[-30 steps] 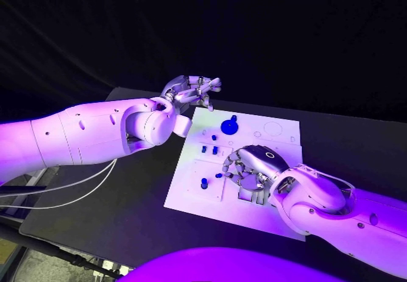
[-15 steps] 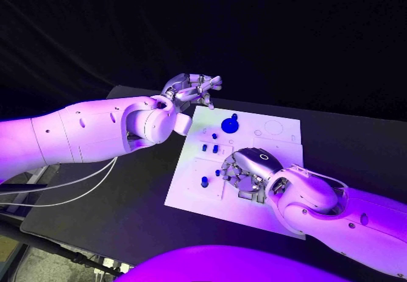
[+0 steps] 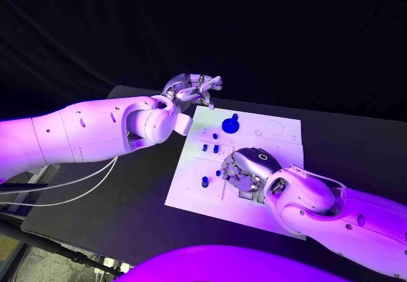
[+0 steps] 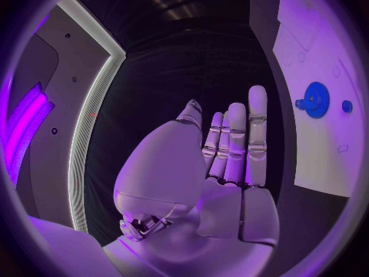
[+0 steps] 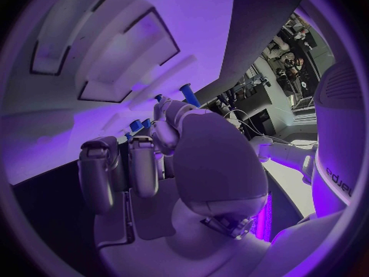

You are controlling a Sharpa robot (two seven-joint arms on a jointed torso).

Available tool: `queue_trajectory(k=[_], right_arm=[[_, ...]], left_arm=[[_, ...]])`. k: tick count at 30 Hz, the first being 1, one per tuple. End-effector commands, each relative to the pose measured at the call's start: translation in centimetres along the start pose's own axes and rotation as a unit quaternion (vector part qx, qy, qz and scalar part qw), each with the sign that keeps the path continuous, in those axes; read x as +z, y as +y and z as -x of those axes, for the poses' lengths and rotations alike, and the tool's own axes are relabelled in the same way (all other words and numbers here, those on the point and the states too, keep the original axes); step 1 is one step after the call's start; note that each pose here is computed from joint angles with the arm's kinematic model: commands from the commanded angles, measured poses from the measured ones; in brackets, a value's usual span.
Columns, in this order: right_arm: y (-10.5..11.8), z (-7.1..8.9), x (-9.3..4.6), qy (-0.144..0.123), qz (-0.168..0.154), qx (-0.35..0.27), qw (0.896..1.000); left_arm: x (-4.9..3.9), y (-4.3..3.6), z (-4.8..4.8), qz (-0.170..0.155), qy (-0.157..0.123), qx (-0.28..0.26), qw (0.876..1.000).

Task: Assemble the parts on the task board

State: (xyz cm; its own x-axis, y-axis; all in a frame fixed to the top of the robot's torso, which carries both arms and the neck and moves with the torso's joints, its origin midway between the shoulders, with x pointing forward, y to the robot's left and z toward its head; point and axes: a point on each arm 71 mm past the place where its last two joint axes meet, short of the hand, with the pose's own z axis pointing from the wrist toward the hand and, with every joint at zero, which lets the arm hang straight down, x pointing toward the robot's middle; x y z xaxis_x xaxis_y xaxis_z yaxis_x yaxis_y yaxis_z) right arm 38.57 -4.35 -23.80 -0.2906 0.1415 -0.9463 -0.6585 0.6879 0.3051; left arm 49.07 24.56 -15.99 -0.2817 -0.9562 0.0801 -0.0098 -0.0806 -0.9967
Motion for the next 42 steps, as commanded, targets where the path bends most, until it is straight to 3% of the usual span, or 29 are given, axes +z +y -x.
queue_trajectory(k=[1,8,13,19,23,33,42], right_arm=[[-0.1,0.1,-0.2,-0.009,-0.005,-0.007,1.0],[-0.5,0.9,-1.3,-0.024,-0.007,-0.007,1.0],[-1.7,2.9,-2.9,-0.056,-0.019,0.018,0.998],[-5.1,5.4,-5.8,-0.054,-0.086,0.073,0.992],[-6.8,6.2,-7.8,-0.045,-0.125,0.087,0.987],[-8.5,5.1,-11.4,-0.036,-0.189,0.089,0.977],[-8.7,3.3,-12.3,-0.028,-0.219,0.067,0.973]], left_arm=[[0.01,-0.11,-0.21,-0.002,0.009,-0.004,1.0],[0.0,-0.11,-0.1,-0.002,0.008,-0.003,1.0],[-0.01,-0.09,-0.07,-0.002,0.009,-0.004,1.0],[-0.16,0.0,-0.02,-0.001,0.012,-0.004,1.0],[-0.29,0.01,-0.04,-0.002,0.014,-0.004,1.0],[-0.5,0.02,-0.28,-0.003,0.019,-0.005,1.0],[-0.58,0.07,-0.41,-0.003,0.021,-0.006,1.0]])
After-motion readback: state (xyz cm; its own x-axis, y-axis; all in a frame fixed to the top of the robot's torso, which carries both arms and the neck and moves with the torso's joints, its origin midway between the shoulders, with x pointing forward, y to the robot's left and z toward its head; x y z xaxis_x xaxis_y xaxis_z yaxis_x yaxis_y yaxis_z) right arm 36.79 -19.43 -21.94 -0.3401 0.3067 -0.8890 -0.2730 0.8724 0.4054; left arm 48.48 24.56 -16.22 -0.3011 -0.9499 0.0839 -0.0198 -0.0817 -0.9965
